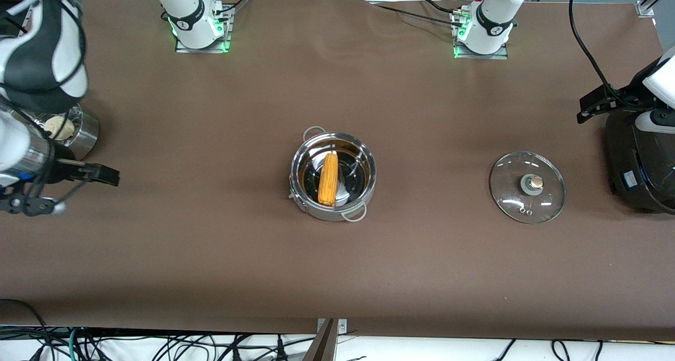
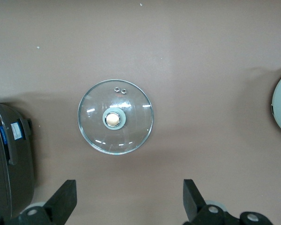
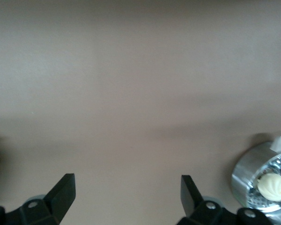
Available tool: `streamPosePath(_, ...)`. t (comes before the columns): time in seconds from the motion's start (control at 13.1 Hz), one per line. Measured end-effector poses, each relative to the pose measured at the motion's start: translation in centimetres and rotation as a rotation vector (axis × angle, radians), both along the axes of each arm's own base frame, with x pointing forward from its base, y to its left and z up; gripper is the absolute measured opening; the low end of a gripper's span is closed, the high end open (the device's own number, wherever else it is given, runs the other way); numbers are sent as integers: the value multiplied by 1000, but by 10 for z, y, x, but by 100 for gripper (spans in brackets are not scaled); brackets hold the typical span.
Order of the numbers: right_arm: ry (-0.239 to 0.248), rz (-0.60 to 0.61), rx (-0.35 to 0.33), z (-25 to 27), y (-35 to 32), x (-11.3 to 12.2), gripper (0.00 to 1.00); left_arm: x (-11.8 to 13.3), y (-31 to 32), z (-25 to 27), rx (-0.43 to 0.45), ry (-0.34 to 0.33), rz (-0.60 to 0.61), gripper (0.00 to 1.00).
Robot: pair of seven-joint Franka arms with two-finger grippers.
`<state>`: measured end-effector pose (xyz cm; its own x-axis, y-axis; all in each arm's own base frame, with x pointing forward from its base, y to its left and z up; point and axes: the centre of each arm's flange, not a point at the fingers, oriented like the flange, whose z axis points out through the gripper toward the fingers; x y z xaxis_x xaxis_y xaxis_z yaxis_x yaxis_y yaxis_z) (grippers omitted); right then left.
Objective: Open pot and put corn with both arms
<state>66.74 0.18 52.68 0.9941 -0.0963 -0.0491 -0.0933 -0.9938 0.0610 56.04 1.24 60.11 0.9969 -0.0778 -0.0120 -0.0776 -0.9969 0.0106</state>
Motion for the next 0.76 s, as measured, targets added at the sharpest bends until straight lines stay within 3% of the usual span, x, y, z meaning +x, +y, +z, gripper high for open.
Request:
streamPosePath(0.53,18,-13,68,38,-36,-69,100,0,0,0,0,0,0,100)
streamPosePath(0.76,77,-12,82,34,-35,-87,100,0,1,0,0,0,1,100)
